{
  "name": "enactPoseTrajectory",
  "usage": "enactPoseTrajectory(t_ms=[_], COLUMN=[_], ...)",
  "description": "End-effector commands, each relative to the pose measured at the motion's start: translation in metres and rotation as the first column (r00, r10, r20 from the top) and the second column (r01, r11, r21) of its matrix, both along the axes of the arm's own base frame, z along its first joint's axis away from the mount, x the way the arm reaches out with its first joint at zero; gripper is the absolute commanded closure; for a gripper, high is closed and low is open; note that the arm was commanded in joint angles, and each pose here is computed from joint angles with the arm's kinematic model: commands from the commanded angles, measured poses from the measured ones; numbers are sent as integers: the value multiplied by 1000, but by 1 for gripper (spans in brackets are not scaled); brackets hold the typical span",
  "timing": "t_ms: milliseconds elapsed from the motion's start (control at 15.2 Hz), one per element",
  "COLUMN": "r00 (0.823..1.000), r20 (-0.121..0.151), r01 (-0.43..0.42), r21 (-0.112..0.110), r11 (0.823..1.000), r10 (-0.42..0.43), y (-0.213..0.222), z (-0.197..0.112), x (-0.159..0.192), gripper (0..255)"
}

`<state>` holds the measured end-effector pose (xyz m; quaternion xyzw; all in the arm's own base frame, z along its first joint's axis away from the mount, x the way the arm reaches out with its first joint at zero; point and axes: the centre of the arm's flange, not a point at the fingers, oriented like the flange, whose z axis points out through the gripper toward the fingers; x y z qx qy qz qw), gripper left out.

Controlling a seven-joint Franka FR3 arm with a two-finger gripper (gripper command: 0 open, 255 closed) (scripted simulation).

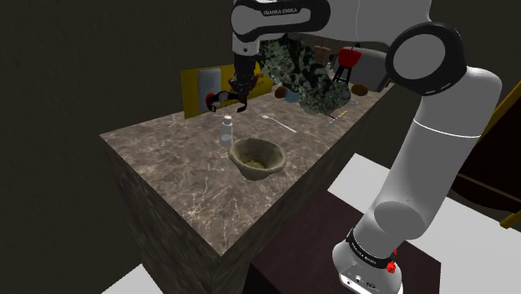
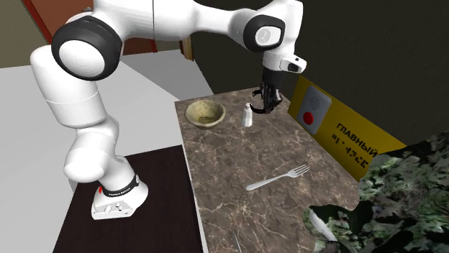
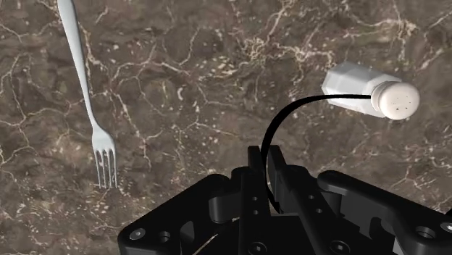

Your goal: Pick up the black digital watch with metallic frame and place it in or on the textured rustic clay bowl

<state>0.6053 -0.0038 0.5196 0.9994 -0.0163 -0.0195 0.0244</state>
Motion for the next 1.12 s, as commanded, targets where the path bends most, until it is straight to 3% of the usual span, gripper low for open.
enactPoseTrajectory(t_ms=[0, 528, 1056], r00=[1000, 1000, 1000], r20=[0, 0, 0], r01=[0, 0, 0], r21=[0, 0, 0], r11=[1000, 1000, 1000], r10=[0, 0, 0], y=[-1, -1, 36], z=[10, 48, 50], x=[0, 0, -99], gripper=[255, 255, 255])
